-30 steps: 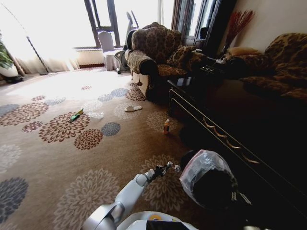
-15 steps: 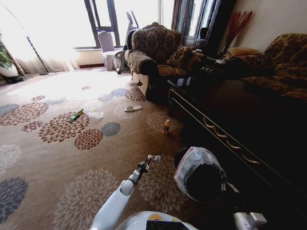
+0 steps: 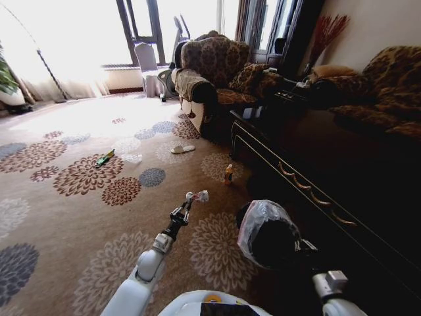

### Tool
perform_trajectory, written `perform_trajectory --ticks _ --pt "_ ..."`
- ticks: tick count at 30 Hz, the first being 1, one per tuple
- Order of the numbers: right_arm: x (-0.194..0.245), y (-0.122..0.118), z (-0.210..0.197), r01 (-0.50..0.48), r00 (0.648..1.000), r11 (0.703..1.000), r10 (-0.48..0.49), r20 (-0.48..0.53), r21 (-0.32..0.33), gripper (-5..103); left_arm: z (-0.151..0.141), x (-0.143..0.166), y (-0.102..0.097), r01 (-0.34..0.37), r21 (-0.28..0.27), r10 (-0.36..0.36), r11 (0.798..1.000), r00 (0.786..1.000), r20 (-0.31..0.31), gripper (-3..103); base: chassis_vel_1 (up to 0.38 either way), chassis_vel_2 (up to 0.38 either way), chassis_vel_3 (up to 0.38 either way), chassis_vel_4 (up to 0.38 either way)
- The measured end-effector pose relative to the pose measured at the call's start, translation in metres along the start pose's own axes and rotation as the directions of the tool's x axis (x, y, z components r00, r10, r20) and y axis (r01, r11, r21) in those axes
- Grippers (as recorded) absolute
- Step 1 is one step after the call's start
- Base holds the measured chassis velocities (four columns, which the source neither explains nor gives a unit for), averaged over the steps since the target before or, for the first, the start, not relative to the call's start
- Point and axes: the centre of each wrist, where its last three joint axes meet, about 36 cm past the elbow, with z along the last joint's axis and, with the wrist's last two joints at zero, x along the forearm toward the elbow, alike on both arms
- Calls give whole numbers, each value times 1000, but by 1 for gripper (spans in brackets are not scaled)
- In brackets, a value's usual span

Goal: Pick up the trash from the ground and place it into the trash bin.

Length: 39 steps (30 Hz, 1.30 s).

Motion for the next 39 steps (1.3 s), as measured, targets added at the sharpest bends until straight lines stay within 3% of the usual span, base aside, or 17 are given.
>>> perform_trajectory --ticks 3,7,11,15,18,19,22,23,25,26,30,31,33,35,37,38,39 --pt "-32 7 -8 44 999 999 -44 10 -13 1 -33 0 10 -68 -46 72 997 994 79 14 0 0 0 0" --pt "-51 11 -15 73 997 997 -73 26 -9 1 -45 -3 15 -119 -83 128 989 986 107 14 0 0 0 0" --pt "-86 21 -21 139 990 990 -139 32 10 1 -61 -14 30 -242 -177 266 954 956 128 14 0 0 0 0" --pt "-99 26 -21 178 984 984 -178 22 30 1 -64 -21 39 -277 -225 309 934 943 120 14 0 0 0 0" --pt "-128 42 -25 263 964 963 -264 8 66 1 -70 -34 60 -346 -301 387 888 918 84 14 0 0 0 0" --pt "-128 42 -25 263 964 963 -264 8 66 1 -70 -34 60 -346 -301 387 888 918 84 14 0 0 0 0" --pt "-158 53 -45 337 941 934 -339 0 115 1 -77 -48 80 -401 -366 452 839 890 61 14 0 0 0 0" --pt "-158 53 -45 337 941 934 -339 0 115 1 -77 -48 80 -401 -366 452 839 890 61 14 0 0 0 0" --pt "-174 55 -63 380 924 914 -382 -16 145 1 -87 -61 96 -422 -418 489 804 870 61 14 0 0 0 0" --pt "-174 55 -63 380 924 914 -382 -16 145 1 -87 -61 96 -422 -418 489 804 870 61 14 0 0 0 0" --pt "-192 54 -88 469 883 861 -457 -103 196 0 -106 -86 116 -463 -506 567 728 821 64 14 0 0 0 0" --pt "-192 54 -88 469 883 861 -457 -103 196 0 -106 -86 116 -463 -506 567 728 821 64 14 0 0 0 0" --pt "-197 55 -98 489 872 847 -472 -128 209 0 -111 -93 118 -481 -526 594 702 802 60 14 0 0 0 0" --pt "-205 61 -116 511 859 827 -488 -154 233 0 -117 -103 119 -516 -562 646 647 762 44 14 0 0 0 0" --pt "-206 63 -120 512 859 826 -487 -157 237 0 -118 -106 119 -522 -571 657 634 753 40 14 0 0 0 0" --pt "-211 68 -128 507 862 826 -480 -163 248 0 -119 -111 120 -543 -592 688 595 725 25 14 0 0 0 0" --pt "-213 71 -132 501 865 828 -474 -164 253 0 -119 -114 119 -553 -601 701 577 713 17 14 0 0 0 0"
